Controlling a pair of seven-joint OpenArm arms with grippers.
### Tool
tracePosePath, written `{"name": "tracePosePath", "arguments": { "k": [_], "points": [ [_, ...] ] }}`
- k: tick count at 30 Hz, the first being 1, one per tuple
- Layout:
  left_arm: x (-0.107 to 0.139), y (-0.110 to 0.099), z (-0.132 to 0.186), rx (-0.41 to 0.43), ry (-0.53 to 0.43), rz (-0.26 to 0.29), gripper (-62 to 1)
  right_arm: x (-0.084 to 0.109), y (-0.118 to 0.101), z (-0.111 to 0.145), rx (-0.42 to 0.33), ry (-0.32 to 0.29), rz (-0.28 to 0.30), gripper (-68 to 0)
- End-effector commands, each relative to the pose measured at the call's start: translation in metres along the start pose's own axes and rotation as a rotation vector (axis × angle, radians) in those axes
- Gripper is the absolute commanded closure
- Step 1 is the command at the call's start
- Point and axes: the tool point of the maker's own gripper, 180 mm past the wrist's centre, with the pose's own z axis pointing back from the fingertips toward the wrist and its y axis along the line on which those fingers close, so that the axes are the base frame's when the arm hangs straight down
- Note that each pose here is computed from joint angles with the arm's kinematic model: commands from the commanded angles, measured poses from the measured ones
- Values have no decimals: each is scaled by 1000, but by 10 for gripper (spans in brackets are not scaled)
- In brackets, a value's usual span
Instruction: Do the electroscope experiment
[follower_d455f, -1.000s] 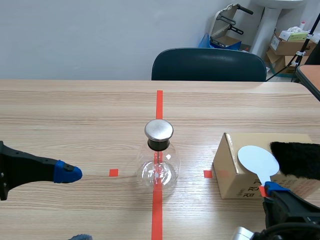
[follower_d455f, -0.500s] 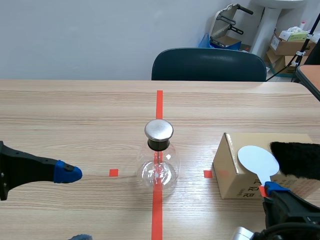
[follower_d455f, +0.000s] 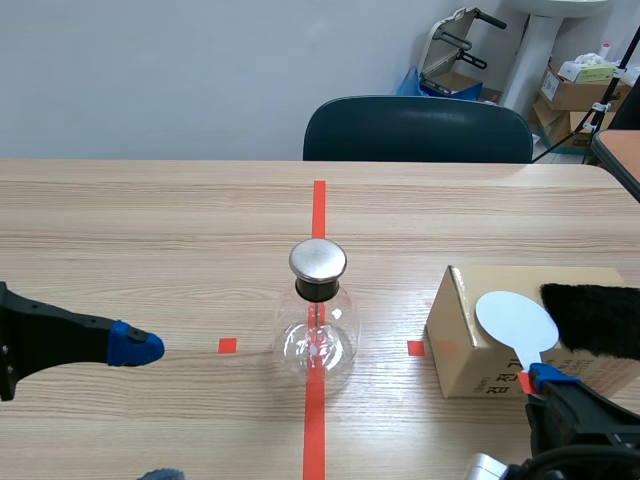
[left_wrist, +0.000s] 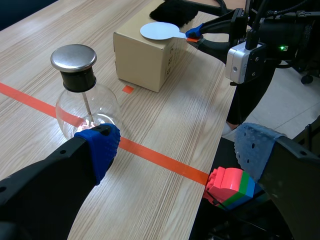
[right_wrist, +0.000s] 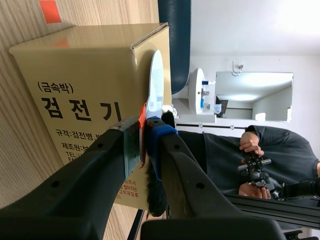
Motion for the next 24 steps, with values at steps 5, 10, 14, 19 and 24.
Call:
{"name": "tracePosePath", "arguments": {
  "k": [5,10,14,19,24],
  "points": [
    [9,-2,-2,-3,-36,6,-495,-2,-12,-4,-36,-3,13,-10],
    [9,-2,-2,-3,-36,6,-495,-2,-6,-4,-1,-2,11,-10],
    [9,-2,-2,-3,-36,6,-495,-2,-6,-4,-1,-2,11,-10],
    [9,-2,-2,-3,-36,6,-495,-2,-6,-4,-2,-2,11,-10],
    [9,-2,-2,-3,-36,6,-495,-2,-6,-4,-2,-2,11,-10]
  ]
}}
